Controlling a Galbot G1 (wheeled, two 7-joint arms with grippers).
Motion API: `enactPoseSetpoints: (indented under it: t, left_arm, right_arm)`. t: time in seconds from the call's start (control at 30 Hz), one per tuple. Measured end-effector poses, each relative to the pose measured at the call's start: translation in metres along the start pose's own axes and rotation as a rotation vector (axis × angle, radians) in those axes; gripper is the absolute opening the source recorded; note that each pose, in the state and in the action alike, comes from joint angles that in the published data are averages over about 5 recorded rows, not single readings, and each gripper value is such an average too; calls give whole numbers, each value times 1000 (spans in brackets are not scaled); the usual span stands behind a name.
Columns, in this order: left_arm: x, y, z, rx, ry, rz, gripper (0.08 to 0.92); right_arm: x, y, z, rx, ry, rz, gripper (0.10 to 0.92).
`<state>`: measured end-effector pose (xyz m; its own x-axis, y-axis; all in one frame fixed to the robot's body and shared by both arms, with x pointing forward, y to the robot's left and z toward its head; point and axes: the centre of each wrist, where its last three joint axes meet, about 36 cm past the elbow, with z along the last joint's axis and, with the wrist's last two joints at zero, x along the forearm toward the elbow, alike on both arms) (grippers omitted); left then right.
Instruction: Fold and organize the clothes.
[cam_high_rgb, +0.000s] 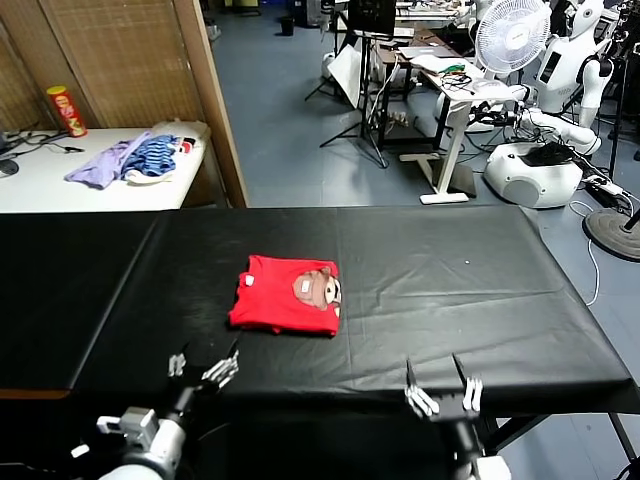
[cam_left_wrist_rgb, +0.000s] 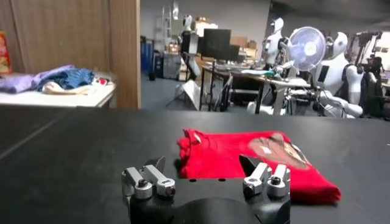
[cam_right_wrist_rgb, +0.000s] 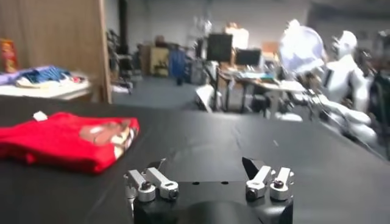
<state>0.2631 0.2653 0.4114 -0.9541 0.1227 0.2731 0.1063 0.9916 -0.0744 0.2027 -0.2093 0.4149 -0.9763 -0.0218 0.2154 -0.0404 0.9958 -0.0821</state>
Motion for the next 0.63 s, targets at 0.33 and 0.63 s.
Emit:
enactPoseSetpoints:
  t: [0.33,0.63]
  left_arm:
    - [43,-5,-19,-26,189,-59,798]
    - [51,-8,-21,-24,193,-38,798]
  right_arm:
    - [49,1,-20,-11,178,73,798]
    - [55,1,-24,-13,192,75,798]
